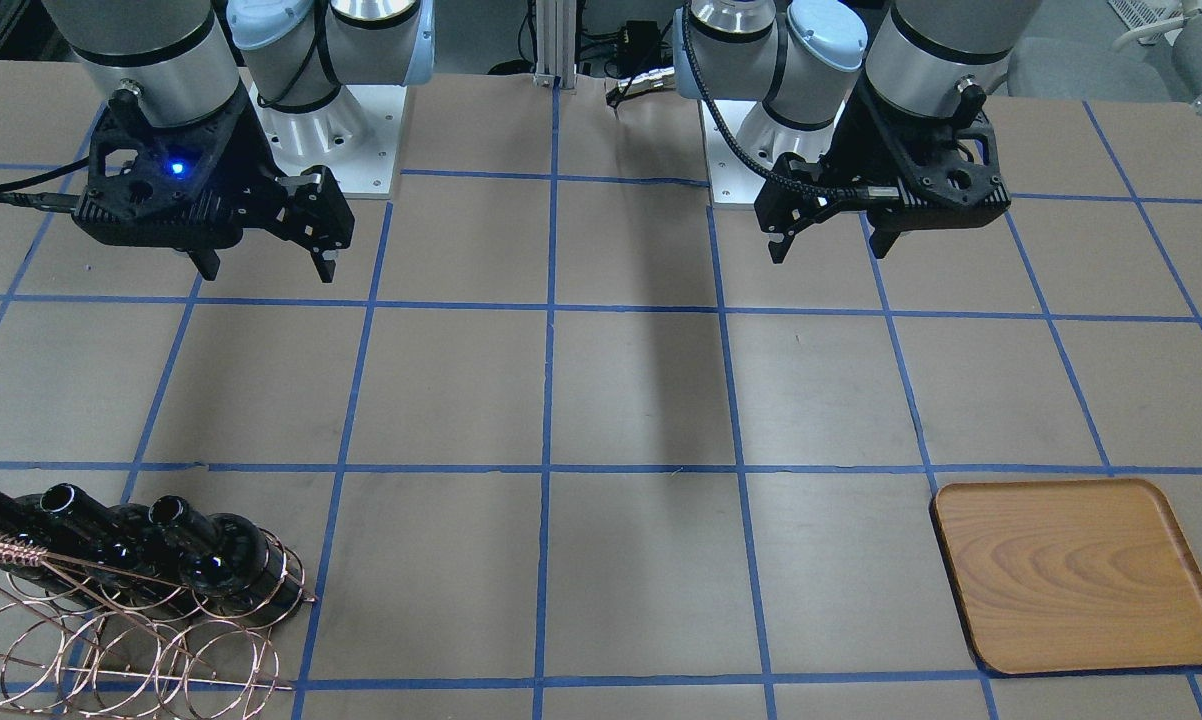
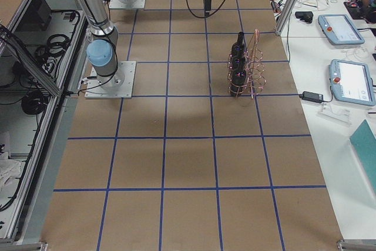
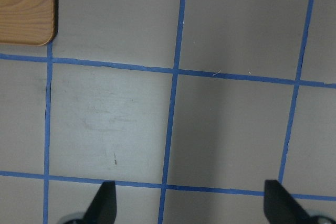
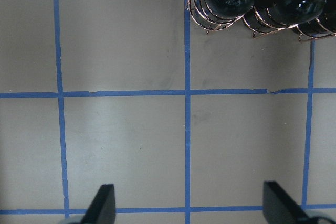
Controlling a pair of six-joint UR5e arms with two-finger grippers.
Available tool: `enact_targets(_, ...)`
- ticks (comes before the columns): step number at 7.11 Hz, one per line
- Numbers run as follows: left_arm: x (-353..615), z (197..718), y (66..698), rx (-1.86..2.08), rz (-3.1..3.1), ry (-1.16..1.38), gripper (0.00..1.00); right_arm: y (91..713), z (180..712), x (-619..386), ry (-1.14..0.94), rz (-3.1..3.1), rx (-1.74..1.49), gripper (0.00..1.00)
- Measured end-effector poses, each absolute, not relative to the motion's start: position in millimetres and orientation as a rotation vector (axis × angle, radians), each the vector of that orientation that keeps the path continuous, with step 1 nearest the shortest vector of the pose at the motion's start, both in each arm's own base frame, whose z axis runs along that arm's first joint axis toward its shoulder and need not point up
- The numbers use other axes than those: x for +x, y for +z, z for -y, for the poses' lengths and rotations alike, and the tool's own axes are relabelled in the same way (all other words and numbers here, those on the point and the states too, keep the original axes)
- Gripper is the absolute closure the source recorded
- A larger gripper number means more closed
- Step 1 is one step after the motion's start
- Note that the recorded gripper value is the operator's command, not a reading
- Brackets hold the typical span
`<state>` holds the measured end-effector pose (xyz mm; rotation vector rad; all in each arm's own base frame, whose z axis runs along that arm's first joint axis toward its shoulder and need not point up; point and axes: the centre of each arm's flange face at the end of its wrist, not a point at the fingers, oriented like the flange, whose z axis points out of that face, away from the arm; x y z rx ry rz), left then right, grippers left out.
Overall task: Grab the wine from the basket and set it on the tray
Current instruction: 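Lower the right gripper over the bottles in the copper wire rack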
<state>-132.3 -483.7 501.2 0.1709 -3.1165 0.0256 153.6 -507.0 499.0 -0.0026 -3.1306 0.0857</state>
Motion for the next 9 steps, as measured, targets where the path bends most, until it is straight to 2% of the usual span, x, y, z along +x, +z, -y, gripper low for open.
enact_targets(9, -133, 484, 494, 0.174, 3.115, 0.006, 0.00, 509, 522, 125, 0.185, 3.128, 0.007, 0.00)
